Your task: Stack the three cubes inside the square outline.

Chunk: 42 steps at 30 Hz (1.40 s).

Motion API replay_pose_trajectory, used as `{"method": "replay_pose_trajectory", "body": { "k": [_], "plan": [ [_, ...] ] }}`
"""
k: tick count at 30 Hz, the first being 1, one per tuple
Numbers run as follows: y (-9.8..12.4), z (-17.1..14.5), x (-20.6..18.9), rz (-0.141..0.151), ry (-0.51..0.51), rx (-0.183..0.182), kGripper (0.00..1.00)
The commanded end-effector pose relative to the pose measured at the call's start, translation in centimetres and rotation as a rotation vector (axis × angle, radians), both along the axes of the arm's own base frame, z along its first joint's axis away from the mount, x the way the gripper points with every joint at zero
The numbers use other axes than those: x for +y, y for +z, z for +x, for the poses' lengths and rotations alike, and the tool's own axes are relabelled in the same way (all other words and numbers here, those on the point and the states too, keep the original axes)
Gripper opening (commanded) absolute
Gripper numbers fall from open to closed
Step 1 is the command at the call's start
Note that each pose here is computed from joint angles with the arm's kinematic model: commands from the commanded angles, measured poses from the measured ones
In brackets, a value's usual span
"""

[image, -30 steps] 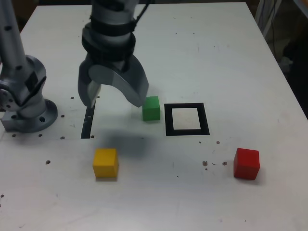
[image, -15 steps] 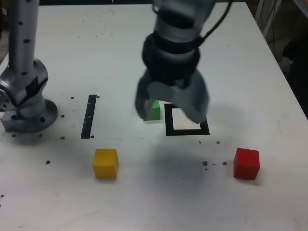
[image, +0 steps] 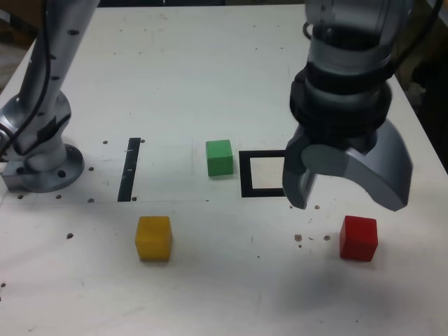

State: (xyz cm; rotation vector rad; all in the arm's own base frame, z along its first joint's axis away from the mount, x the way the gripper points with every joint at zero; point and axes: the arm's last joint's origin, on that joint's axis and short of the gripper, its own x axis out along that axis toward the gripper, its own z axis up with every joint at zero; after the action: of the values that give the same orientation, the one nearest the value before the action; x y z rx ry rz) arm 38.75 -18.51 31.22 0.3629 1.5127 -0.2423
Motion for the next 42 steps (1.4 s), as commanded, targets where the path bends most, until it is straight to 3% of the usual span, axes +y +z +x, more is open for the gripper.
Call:
{"method": "replay_pose_trajectory", "body": {
  "k": [1, 9, 21, 27, 35, 42],
  "plan": [
    [-1.6, 0.8, -0.5, 0.016, -0.009, 0.031, 0.97],
    [-5.3, 2.8, -1.1, 0.039, -0.018, 0.083, 0.95],
    [-9.0, 4.6, -0.9, 0.067, -0.012, 0.141, 0.89],
    [-10.0, 5.2, -0.7, 0.077, -0.012, 0.152, 0.79],
    [-10.1, 5.7, -0.9, 0.073, -0.015, 0.133, 0.55],
    [-10.7, 6.1, -1.1, 0.069, -0.015, 0.135, 0.45]
  ]
}}
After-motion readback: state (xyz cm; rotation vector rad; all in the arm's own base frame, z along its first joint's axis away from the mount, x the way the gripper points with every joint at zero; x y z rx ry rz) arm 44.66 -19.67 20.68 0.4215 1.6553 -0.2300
